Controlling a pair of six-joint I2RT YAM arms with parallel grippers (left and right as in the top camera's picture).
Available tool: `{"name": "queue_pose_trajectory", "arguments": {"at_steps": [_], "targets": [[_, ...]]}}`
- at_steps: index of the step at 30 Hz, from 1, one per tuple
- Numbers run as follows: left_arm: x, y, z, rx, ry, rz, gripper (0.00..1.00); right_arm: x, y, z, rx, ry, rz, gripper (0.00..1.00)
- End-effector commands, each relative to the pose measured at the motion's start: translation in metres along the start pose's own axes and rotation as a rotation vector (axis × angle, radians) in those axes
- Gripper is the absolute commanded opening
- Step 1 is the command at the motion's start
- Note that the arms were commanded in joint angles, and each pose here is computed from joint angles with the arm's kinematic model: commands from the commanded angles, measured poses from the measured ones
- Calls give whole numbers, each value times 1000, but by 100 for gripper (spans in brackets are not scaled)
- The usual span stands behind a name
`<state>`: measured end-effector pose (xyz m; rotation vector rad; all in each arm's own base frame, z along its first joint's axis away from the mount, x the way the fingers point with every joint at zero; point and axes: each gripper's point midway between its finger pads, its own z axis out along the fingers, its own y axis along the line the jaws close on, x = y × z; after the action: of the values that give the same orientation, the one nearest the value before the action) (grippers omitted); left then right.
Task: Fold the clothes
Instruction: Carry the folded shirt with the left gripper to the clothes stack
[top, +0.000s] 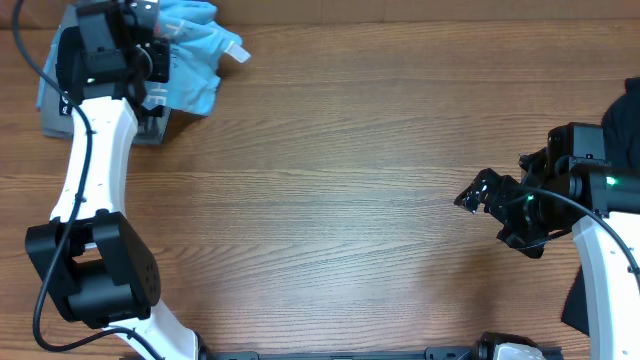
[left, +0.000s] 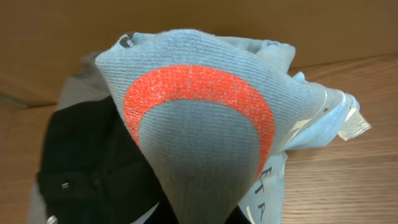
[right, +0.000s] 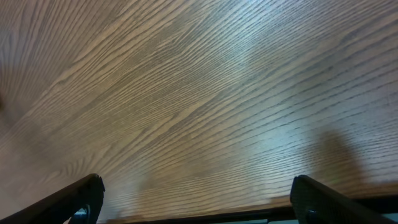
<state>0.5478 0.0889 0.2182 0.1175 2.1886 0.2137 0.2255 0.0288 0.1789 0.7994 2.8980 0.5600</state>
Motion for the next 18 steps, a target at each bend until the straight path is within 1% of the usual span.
{"name": "queue_pose_trajectory", "arguments": {"at_steps": [1, 6, 11, 14, 18], "targets": [[-13, 31, -5, -58, -42, -52, 4, -4, 2, -8, -4, -35, 11, 100], [-11, 50, -6, -88, -50, -90, 4, -2, 1, -8, 1, -26, 15, 100], [-10, 63, -1, -121, -68, -196, 4, -1, 0, -8, 1, -23, 20, 100], [0, 77, 10, -184, -57, -247, 4, -1, 0, -8, 3, -20, 21, 100], [19, 97, 29, -298, -28, -256, 4, 1, -1, -8, 7, -12, 24, 100]]}}
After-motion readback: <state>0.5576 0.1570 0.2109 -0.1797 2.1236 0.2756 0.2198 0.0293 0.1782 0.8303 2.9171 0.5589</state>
